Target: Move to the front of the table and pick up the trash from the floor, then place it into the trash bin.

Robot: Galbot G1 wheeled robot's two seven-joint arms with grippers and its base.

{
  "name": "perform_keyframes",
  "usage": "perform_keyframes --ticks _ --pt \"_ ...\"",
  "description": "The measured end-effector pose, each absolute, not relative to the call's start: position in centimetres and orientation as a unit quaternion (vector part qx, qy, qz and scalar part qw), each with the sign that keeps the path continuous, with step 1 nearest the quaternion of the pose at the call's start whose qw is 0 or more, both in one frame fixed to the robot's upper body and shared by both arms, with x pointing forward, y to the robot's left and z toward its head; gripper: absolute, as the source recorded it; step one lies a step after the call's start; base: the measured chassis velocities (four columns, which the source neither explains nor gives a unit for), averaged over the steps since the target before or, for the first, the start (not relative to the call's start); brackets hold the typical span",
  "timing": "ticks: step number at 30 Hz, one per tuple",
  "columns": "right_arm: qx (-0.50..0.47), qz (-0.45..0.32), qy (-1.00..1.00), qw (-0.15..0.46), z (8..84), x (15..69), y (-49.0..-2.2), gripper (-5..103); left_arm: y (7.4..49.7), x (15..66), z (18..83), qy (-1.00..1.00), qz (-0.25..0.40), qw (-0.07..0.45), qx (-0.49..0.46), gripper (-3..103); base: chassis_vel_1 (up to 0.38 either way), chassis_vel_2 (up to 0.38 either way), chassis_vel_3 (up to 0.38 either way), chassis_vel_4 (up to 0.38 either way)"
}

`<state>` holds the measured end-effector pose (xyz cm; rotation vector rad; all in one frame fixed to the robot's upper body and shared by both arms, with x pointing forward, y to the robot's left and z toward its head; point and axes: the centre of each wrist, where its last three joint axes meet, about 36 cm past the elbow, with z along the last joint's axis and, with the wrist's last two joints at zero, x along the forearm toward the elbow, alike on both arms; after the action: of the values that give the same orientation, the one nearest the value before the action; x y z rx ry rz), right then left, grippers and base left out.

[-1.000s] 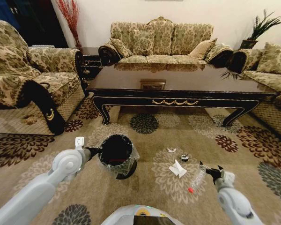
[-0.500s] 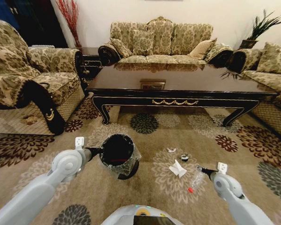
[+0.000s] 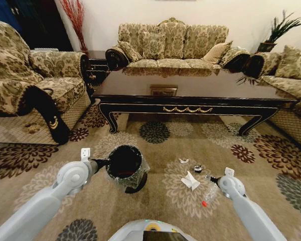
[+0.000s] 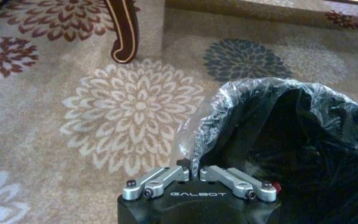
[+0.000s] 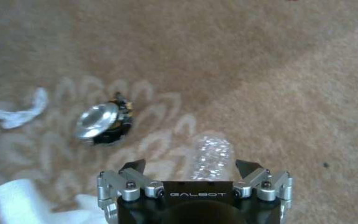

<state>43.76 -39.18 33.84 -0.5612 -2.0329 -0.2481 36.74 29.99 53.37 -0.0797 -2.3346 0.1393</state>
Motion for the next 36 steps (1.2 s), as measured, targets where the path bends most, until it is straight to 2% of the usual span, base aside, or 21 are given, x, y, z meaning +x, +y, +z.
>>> perform_keyframes --ticks 4,12,21,24,27,29,30,33,34,36 --pt "-0.244 -0.1 -0.828 0.495 32.5 43.8 -39.3 95 29.8 36.7 53.4 -0.918 0.054 0.391 -0.034 3 0.0 0.0 0.0 0.0" --pt "-0.261 -0.155 -0.808 0.505 30.8 44.6 -38.5 97 29.7 36.6 53.5 -0.918 0.053 0.392 -0.035 3 0.0 0.0 0.0 0.0" --pt "-0.281 -0.186 -0.788 0.515 29.3 44.6 -38.8 93 29.5 36.5 53.5 -0.917 0.052 0.393 -0.036 3 0.0 0.0 0.0 0.0" --pt "-0.286 -0.182 -0.784 0.52 28.7 44.0 -39.4 78 29.5 36.6 53.5 -0.917 0.052 0.393 -0.036 3 0.0 0.0 0.0 0.0" --pt "-0.288 -0.179 -0.782 0.522 28.3 43.7 -39.6 72 29.4 36.5 53.5 -0.917 0.052 0.393 -0.036 3 0.0 0.0 0.0 0.0" --pt "-0.289 -0.177 -0.781 0.524 28.1 43.4 -39.6 61 29.4 36.5 53.5 -0.917 0.052 0.393 -0.036 3 0.0 0.0 0.0 0.0" --pt "-0.289 -0.177 -0.781 0.524 28.1 43.4 -39.6 61 29.4 36.5 53.5 -0.917 0.052 0.393 -0.036 3 0.0 0.0 0.0 0.0" --pt "-0.289 -0.177 -0.782 0.523 28.1 43.1 -39.7 45 29.3 36.3 53.5 -0.917 0.052 0.393 -0.037 3 0.0 0.0 0.0 0.0" --pt "-0.289 -0.177 -0.782 0.523 28.1 43.1 -39.7 45 29.3 36.3 53.5 -0.917 0.052 0.393 -0.037 3 0.0 0.0 0.0 0.0" --pt "-0.289 -0.177 -0.783 0.522 28.2 43.1 -39.7 38 29.2 36.2 53.6 -0.918 0.052 0.392 -0.038 3 0.0 0.0 0.0 0.0"
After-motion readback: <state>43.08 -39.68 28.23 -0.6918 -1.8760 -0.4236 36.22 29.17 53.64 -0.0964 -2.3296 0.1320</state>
